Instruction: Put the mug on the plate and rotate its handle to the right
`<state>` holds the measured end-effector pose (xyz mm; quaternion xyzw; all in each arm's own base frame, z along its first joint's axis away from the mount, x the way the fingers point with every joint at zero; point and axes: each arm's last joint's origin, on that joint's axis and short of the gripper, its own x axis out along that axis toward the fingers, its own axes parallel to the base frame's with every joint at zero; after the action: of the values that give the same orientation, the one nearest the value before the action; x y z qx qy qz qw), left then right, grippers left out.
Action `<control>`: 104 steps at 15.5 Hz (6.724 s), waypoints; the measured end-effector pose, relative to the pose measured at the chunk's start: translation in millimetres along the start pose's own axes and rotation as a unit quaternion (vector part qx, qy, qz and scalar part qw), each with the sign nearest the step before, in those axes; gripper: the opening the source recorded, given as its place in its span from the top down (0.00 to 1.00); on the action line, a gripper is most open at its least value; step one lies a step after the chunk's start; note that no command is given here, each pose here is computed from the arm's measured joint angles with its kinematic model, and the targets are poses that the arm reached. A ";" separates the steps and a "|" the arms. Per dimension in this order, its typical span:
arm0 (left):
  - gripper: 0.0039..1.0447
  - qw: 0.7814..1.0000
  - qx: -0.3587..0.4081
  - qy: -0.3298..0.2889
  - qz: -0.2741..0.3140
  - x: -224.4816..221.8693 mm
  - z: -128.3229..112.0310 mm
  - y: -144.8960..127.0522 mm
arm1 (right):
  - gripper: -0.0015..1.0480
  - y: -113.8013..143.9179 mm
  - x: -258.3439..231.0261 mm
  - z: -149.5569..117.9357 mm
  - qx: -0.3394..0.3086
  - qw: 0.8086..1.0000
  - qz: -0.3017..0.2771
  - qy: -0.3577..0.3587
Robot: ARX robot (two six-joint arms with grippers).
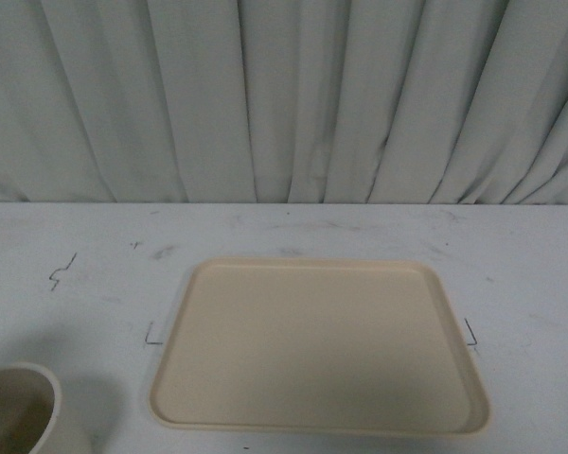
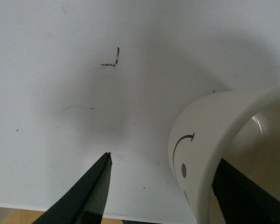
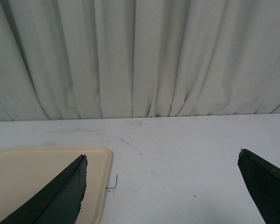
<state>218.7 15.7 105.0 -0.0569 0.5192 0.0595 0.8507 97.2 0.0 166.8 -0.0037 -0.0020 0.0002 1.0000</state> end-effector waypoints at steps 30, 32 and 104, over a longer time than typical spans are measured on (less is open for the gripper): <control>0.98 0.959 0.270 -0.015 -0.090 29.6 92.5 -247.8 | 0.06 0.0 0.0 0.0 0.000 1.000 0.000 0.000; 0.79 0.958 0.272 -0.009 -0.088 31.5 91.3 -248.6 | 0.06 0.0 0.0 0.0 0.000 1.000 0.000 0.000; 0.06 0.851 0.057 -0.518 -0.060 -109.4 -81.1 1.7 | 0.06 124.7 226.0 -9.8 -0.054 0.871 0.234 0.429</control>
<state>97.7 -0.1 165.5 0.0001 0.0014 -0.0004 1.0000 323.2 124.7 157.0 -0.0574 0.4278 0.2323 0.8717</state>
